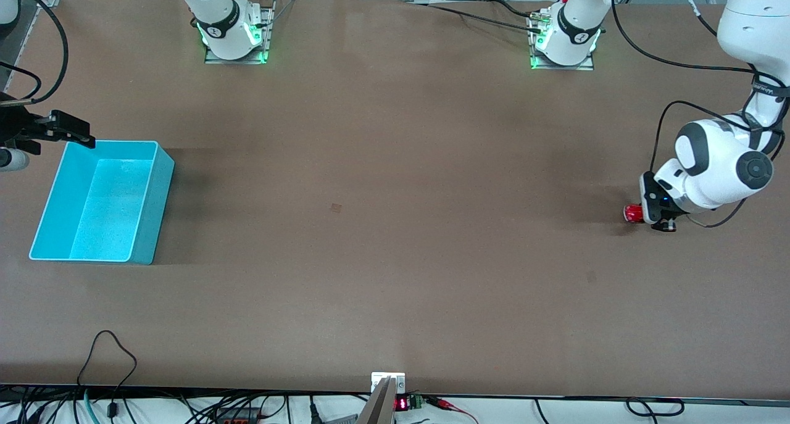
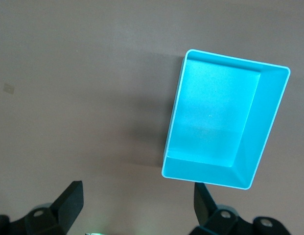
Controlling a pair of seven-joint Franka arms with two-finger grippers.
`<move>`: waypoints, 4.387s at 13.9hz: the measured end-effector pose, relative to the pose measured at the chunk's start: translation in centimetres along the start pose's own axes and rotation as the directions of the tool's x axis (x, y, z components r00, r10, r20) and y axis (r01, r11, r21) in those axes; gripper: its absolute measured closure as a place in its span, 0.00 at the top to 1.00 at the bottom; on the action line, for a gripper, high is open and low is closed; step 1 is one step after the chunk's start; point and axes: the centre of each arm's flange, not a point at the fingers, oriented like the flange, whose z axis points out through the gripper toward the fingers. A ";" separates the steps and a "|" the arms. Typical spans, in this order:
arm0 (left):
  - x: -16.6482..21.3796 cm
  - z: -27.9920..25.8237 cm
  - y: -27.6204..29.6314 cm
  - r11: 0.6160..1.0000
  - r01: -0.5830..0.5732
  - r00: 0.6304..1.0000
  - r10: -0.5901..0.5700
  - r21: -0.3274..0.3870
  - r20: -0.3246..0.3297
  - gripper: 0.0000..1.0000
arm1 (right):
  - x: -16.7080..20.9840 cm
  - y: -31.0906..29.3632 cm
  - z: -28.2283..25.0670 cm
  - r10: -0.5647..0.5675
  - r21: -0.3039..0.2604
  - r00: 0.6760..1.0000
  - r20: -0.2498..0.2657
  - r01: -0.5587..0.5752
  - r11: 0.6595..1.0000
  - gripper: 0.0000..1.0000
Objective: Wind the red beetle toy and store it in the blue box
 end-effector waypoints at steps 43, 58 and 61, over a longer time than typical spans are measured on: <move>24.8 -41.5 3.4 0.237 0.971 0.237 -0.971 0.026 0.017 1.00 | 1.0 -0.1 1.9 -0.004 0.005 0.999 0.033 0.003 1.000 1.00; 18.1 -40.2 5.1 0.071 0.997 0.071 -0.997 0.004 0.012 1.00 | 4.6 -3.4 17.8 -0.067 0.028 0.993 0.100 0.065 0.998 1.00; 18.0 -40.2 5.1 0.072 0.997 0.072 -0.997 0.004 0.011 1.00 | 4.7 -3.4 20.0 -0.215 0.008 0.975 0.059 0.215 0.977 1.00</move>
